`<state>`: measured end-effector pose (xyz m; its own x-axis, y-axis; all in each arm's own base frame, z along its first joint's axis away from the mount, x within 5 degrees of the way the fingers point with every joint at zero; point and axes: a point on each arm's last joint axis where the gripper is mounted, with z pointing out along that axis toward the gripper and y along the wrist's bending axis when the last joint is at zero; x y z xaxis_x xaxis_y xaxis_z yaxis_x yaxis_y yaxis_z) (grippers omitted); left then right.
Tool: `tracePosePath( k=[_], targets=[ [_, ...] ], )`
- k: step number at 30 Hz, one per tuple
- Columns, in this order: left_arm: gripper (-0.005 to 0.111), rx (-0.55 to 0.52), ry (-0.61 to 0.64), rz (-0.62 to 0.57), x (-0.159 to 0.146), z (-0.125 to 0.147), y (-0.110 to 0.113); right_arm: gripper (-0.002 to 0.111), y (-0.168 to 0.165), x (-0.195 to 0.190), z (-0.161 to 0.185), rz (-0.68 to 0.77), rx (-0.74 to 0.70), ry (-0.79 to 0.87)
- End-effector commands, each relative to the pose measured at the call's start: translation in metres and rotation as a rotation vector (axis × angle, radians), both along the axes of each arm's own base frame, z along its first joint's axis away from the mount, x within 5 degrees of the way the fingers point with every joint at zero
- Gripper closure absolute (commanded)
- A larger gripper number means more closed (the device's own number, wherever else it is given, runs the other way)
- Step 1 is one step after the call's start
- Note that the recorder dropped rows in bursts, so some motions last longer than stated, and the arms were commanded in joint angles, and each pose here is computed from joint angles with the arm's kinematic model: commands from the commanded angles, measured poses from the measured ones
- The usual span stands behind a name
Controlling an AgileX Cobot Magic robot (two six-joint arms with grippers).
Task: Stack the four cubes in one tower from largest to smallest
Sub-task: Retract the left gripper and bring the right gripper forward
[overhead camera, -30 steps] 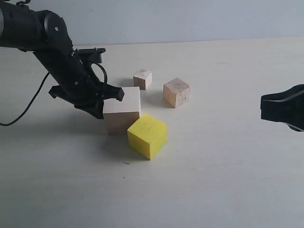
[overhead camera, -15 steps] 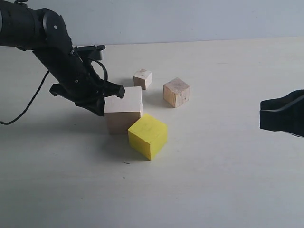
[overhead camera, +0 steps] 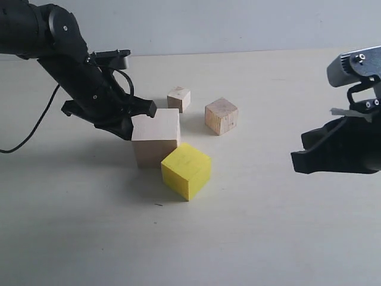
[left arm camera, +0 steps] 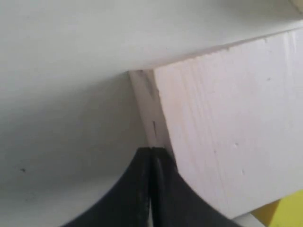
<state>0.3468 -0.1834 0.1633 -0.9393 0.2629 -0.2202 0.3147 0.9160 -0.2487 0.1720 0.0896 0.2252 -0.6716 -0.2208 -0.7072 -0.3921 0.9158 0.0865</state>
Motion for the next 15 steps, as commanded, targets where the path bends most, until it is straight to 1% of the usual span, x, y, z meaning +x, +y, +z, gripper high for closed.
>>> tracePosePath(
  k=[1,4,7,10,15],
  targets=[
    [0.107,-0.022,-0.032,0.007,0.000,0.006,-0.003,0.098,0.007,0.010,0.006,0.022,-0.005,0.015],
    [0.107,-0.022,-0.034,0.008,0.000,0.006,-0.003,0.096,0.010,0.014,0.014,0.017,0.012,0.020],
    [0.107,-0.027,-0.029,0.011,0.000,0.006,-0.004,0.096,0.011,0.015,0.018,0.042,-0.009,0.016],
    [0.107,-0.025,-0.016,0.005,-0.002,0.008,-0.003,0.096,0.011,0.016,0.017,0.072,-0.040,0.012],
    [0.107,-0.025,-0.014,0.003,-0.003,0.010,-0.003,0.096,0.012,0.016,0.015,0.074,-0.045,0.019]
  ],
)
